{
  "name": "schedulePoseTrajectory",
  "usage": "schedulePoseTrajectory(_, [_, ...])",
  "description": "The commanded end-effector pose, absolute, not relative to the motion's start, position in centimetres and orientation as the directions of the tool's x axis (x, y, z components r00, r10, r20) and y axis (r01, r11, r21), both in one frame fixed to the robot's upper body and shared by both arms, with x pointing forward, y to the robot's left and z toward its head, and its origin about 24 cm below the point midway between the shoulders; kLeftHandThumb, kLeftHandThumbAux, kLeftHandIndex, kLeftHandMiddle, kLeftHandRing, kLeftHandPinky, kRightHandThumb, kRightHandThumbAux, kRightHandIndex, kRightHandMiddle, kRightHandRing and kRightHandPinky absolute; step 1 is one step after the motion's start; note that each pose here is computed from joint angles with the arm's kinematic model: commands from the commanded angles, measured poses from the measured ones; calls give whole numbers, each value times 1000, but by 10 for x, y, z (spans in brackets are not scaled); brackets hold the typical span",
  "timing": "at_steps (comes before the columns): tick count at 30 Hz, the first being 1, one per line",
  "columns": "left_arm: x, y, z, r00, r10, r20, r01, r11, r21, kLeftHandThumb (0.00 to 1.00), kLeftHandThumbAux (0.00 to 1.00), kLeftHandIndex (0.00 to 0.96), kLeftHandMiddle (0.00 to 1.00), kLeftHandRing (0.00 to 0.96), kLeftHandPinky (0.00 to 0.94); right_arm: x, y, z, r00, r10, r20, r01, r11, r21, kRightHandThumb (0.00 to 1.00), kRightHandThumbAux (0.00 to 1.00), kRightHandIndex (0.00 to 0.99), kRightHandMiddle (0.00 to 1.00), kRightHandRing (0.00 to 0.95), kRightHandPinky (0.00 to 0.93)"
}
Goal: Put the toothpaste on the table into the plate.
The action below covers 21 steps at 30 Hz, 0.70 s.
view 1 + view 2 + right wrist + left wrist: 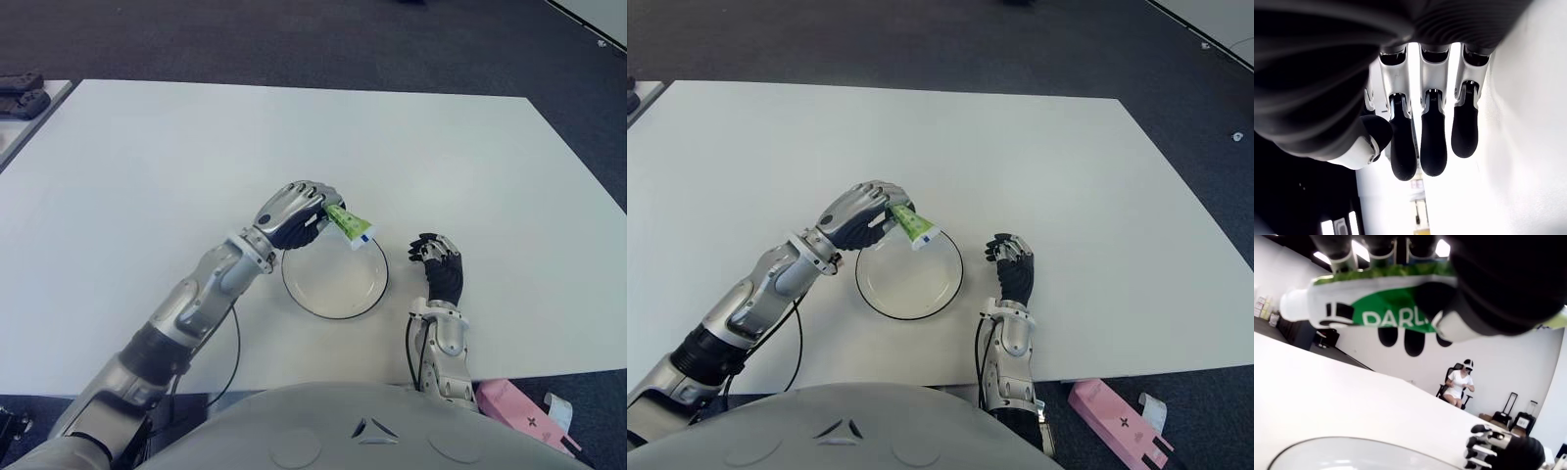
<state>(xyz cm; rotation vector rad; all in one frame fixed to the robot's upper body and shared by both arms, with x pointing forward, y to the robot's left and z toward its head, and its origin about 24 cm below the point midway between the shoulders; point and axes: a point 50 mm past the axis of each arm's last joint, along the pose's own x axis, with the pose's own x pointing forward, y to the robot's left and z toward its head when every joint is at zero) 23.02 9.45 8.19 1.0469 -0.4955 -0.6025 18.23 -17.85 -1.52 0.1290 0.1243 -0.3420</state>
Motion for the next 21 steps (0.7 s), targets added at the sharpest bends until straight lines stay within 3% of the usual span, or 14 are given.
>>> schedulePoseTrajectory(1, [226,98,77,669,-744,-17,259,212,942,852,667,401,550,880,877,177,-170,-28,919,-324,-226,358,925,130,705,722,431,563,546,532])
schedulePoseTrajectory(11, [221,103,68,545,-812,-210,337,-17,941,853,666,404,558,873,871,176,-170,-28,921,-323,-220,355,927,123,705,722,432,564,543,523])
schedulePoseTrajectory(16, [213,107,46,554,-785,-277,394,-46,918,853,666,406,563,873,867,176,-171,-27,924,-317,-213,346,931,119,705,721,432,566,540,519])
schedulePoseTrajectory(21, [211,110,44,591,-755,-284,450,16,893,851,666,405,561,865,848,176,-172,-27,924,-316,-216,346,930,120,705,721,432,565,540,527])
